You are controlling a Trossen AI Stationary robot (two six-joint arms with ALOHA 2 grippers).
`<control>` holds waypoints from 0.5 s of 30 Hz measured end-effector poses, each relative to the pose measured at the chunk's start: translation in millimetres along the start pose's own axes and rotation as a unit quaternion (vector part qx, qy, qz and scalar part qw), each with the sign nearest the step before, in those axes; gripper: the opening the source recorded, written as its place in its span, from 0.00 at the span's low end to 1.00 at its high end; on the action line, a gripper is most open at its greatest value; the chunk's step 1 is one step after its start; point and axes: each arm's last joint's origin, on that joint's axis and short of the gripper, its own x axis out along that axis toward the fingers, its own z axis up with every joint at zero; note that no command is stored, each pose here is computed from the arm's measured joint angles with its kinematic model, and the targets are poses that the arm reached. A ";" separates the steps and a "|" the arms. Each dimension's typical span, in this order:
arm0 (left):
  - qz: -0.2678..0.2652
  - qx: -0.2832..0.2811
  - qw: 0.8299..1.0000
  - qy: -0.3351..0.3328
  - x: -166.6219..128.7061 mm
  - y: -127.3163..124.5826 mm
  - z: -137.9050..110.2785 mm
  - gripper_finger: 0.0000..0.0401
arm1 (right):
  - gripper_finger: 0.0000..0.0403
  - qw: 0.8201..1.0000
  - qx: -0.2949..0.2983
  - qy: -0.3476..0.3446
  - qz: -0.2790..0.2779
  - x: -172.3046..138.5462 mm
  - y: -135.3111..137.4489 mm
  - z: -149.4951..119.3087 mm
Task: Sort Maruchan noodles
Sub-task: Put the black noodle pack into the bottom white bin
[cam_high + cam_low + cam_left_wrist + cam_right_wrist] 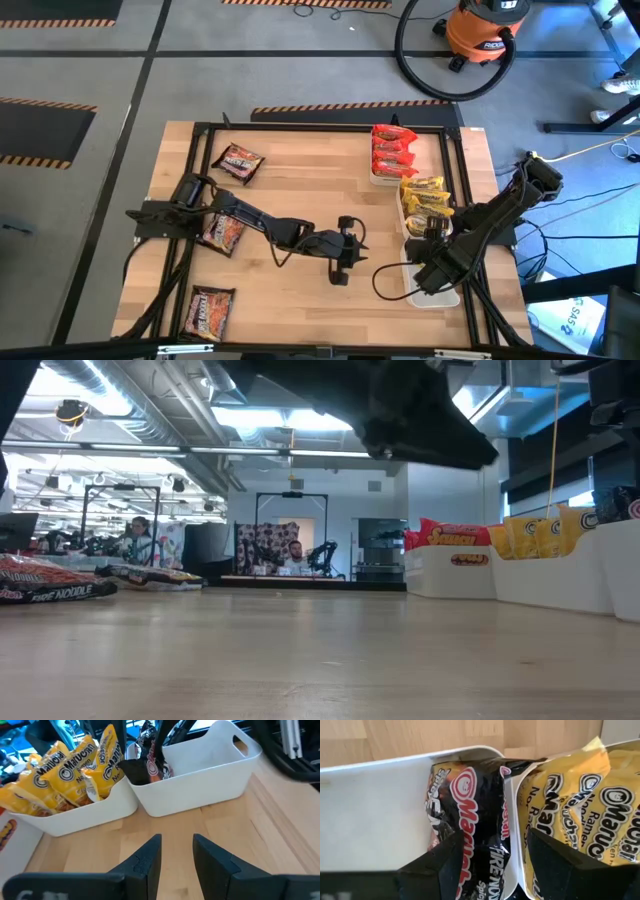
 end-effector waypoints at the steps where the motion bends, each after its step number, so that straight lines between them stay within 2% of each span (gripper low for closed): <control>1: 0.000 0.001 1.000 0.001 -4.1 -1.1 1.0 0.26 | 0.49 1.000 0.000 0.004 0.002 -0.1 -0.1 -0.4; 15: -0.022 0.021 0.995 0.098 -44.0 -21.0 3.3 0.26 | 0.49 0.997 0.023 -0.044 0.051 -44.4 0.1 15.5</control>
